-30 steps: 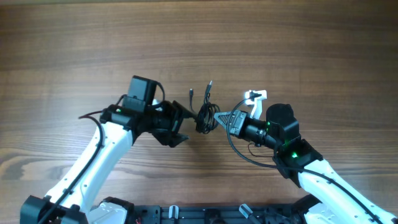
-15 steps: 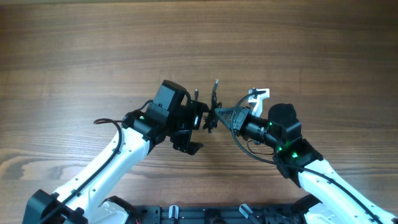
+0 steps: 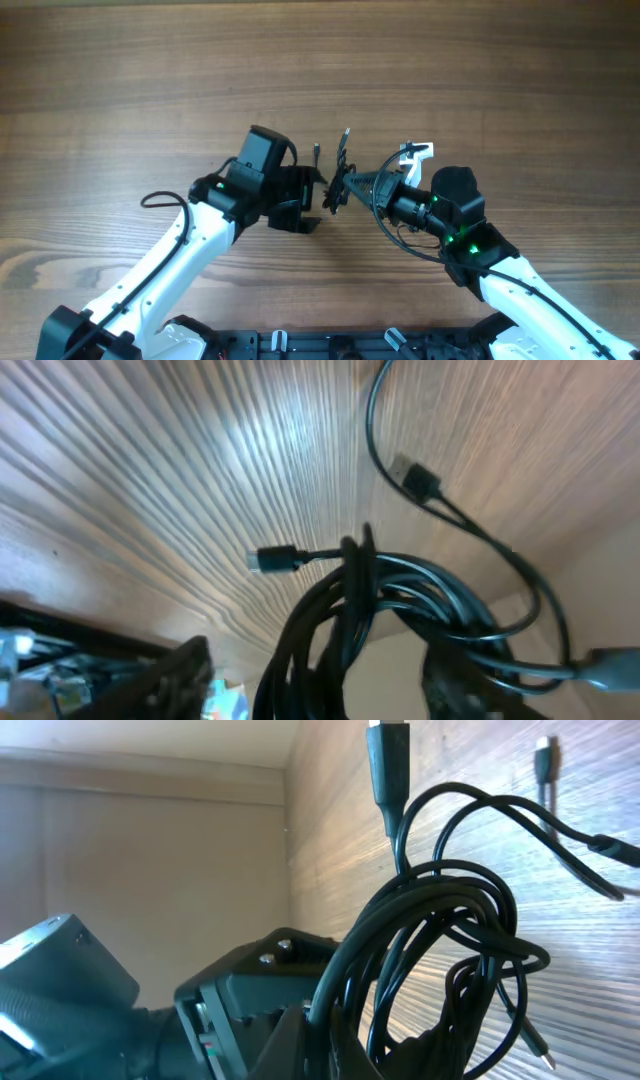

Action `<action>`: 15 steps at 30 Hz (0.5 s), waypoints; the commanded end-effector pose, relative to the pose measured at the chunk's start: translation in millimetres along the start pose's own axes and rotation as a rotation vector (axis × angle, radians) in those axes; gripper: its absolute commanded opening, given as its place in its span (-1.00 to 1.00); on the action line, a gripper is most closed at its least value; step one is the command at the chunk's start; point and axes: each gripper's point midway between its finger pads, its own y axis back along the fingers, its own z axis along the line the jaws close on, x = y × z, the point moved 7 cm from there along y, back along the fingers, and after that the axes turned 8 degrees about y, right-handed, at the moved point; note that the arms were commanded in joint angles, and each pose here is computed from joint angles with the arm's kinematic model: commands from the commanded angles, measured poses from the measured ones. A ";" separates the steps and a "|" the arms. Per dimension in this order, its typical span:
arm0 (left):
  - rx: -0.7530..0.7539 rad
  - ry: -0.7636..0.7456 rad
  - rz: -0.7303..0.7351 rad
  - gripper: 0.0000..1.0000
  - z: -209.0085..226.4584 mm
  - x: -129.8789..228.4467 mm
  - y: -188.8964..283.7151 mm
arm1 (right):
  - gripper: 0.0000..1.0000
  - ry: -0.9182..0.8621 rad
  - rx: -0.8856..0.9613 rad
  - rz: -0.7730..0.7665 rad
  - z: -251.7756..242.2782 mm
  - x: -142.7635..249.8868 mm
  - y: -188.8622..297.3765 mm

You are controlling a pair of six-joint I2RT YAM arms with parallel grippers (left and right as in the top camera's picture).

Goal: Untangle cables

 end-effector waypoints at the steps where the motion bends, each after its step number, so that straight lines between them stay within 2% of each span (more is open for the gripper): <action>1: -0.007 0.048 0.015 0.54 0.8 8.1 -4.7 | -0.91 -0.025 -0.040 -0.032 9.0 -5.1 0.8; 2: -0.010 0.045 0.015 0.63 1.7 8.9 -5.2 | -0.91 -0.031 -0.052 -0.041 11.3 -6.5 0.9; 6: 0.019 0.025 0.036 0.60 -3.5 13.1 -5.3 | -0.91 -0.023 -0.070 -0.047 14.8 -7.2 0.9; 7: 0.037 0.013 0.049 0.40 -6.9 15.4 -5.1 | -0.91 -0.023 -0.068 -0.042 14.8 -5.7 0.3; 8: 0.054 0.002 0.060 -0.05 -10.0 17.5 -4.9 | -0.91 -0.021 -0.068 -0.035 15.4 -3.4 -0.8; 9: 0.069 -0.006 0.070 -0.32 -12.6 19.4 -4.6 | -0.91 -0.019 -0.067 -0.033 16.0 -1.2 -1.9; 12: 0.086 -0.030 0.078 -0.81 -15.7 21.0 -4.1 | -0.91 -0.014 -0.050 -0.035 15.4 3.9 -4.9; 13: 0.096 -0.086 0.071 -0.92 -17.7 18.7 -2.8 | -0.91 0.014 -0.032 -0.026 12.3 5.7 -5.2; 15: 0.124 -0.238 0.045 -0.92 -24.1 10.6 1.4 | -0.85 0.061 0.037 -0.004 -0.3 9.9 -5.2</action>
